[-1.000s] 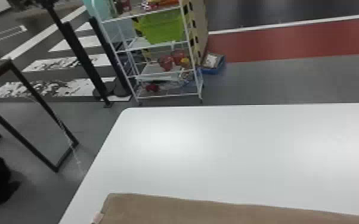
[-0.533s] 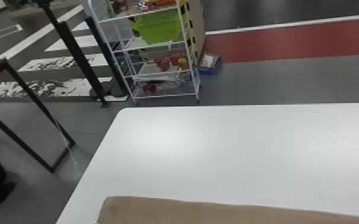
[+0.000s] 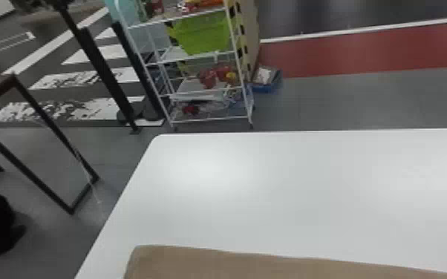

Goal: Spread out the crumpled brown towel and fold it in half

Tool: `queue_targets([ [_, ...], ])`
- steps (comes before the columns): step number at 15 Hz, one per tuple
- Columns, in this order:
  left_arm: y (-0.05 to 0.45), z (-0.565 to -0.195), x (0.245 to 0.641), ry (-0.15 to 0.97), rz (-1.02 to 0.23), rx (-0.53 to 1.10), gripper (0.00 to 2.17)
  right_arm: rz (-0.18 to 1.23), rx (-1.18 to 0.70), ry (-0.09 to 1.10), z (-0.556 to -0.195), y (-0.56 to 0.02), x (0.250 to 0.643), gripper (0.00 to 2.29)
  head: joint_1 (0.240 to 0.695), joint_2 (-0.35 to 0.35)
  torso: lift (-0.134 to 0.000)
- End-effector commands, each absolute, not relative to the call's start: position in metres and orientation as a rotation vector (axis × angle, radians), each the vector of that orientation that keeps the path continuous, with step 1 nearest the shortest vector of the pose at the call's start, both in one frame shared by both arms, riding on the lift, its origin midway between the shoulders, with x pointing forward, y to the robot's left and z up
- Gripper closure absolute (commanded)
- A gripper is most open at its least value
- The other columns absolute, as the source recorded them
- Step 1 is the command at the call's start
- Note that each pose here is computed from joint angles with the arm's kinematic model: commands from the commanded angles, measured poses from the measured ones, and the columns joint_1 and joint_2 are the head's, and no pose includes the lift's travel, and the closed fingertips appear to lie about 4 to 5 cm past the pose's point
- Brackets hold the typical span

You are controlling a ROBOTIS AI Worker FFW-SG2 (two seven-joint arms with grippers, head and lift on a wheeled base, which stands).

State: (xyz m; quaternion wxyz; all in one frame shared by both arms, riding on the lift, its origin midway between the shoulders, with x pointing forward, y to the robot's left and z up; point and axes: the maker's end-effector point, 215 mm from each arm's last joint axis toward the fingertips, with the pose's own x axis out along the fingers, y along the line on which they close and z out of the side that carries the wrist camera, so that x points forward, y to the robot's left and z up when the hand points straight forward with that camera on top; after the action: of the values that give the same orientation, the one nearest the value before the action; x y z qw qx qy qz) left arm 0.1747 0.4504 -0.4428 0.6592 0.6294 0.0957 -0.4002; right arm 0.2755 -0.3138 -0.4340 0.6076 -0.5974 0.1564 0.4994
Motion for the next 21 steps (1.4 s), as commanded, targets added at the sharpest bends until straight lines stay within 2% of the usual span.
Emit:
queue_targets([
  [1, 0.455, -0.439, 0.172, 0.231, -0.908, 1.446, 2.14, 1.153, -1.382, 0.358, -0.433, -0.313, 0.276, 1.29, 0.695, 0.35, -0.122],
  [9, 0.453, -0.446, 0.157, 0.278, -0.965, 1.462, 2.13, 1.156, -1.385, 0.361, -0.436, -0.312, 0.275, 1.29, 0.695, 0.35, -0.122],
  [10, 0.454, -0.444, 0.157, 0.281, -0.966, 1.469, 1.98, 1.155, -1.385, 0.362, -0.436, -0.312, 0.275, 1.29, 0.695, 0.35, -0.122],
  [11, 0.456, -0.445, 0.156, 0.289, -0.971, 1.471, 1.65, 1.156, -1.387, 0.367, -0.438, -0.313, 0.275, 1.29, 0.695, 0.35, -0.122],
  [12, 0.457, -0.443, 0.155, 0.293, -0.974, 1.481, 0.99, 1.157, -1.385, 0.367, -0.438, -0.313, 0.274, 1.29, 0.695, 0.35, -0.122],
  [13, 0.459, -0.44, 0.155, 0.295, -0.965, 1.487, 0.18, 1.158, -1.384, 0.366, -0.439, -0.312, 0.274, 1.29, 0.695, 0.35, -0.122],
  [14, 0.463, -0.438, 0.154, 0.307, -0.96, 1.497, 0.01, 1.157, -1.387, 0.363, -0.438, -0.312, 0.274, 1.29, 0.695, 0.35, -0.122],
  [21, 0.473, -0.426, 0.157, 0.308, -0.927, 1.519, 0.02, 1.204, -1.449, 0.32, -0.447, -0.303, 0.26, 1.29, 0.695, 0.35, -0.122],
])
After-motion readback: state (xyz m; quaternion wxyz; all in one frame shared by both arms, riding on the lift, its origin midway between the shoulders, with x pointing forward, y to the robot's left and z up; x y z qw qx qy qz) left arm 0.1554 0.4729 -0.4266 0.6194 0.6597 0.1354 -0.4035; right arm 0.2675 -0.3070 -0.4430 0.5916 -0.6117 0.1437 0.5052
